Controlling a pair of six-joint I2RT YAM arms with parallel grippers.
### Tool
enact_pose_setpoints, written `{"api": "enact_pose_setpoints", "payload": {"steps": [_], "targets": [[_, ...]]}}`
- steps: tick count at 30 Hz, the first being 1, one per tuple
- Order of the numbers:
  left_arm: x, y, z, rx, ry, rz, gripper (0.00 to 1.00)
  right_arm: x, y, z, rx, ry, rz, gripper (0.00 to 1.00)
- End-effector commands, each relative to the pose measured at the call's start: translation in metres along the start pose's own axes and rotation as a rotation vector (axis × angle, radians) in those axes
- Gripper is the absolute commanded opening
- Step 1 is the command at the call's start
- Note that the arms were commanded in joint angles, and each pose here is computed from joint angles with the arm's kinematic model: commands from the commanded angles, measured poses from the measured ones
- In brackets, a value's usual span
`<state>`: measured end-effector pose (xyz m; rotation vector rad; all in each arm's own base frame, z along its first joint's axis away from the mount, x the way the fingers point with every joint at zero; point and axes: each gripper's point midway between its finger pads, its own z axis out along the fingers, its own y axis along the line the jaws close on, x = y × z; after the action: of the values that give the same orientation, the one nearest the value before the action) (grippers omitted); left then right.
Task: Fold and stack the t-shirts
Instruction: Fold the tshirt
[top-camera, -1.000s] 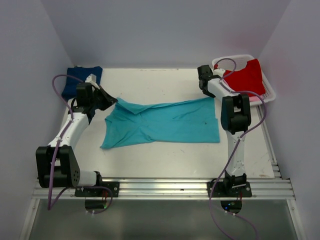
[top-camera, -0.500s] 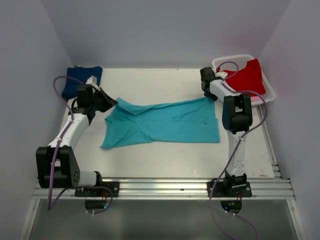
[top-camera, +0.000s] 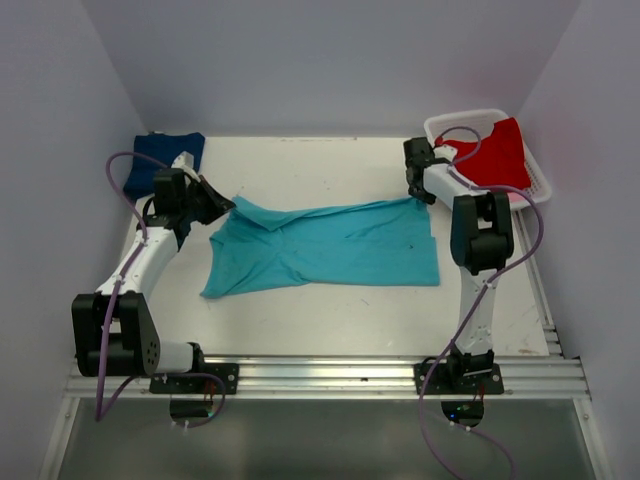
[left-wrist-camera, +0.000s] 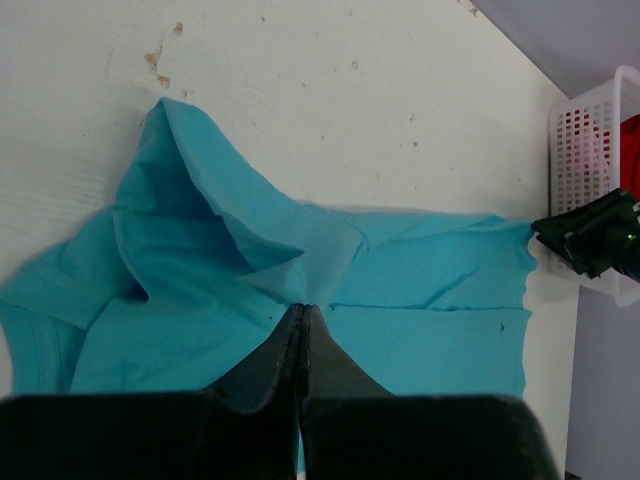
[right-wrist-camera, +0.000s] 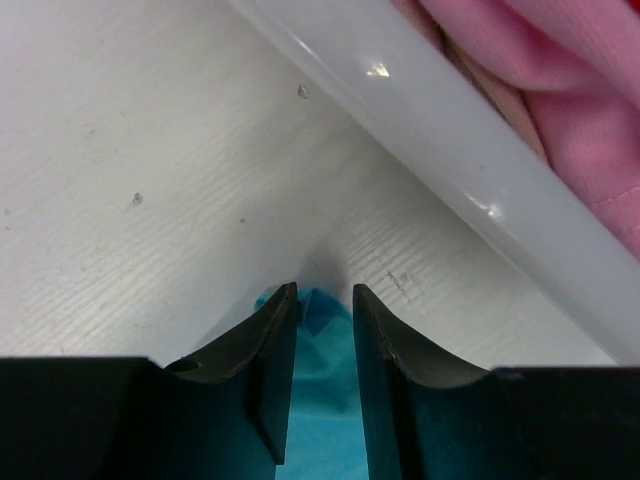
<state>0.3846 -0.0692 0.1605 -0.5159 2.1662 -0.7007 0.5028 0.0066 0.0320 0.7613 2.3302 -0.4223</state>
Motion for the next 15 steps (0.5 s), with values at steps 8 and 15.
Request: {"api": "enact_pose_setpoints", "payload": {"steps": [8,15], "targets": [[-0.005,0.001,-0.003,0.010,-0.026,0.025,0.00,-0.048,0.014,-0.032,-0.121,-0.123,0.088,0.32],[-0.005,0.002,-0.004,0.008,-0.028,0.026,0.00,-0.037,0.018,-0.018,-0.094,-0.075,0.060,0.32]]}}
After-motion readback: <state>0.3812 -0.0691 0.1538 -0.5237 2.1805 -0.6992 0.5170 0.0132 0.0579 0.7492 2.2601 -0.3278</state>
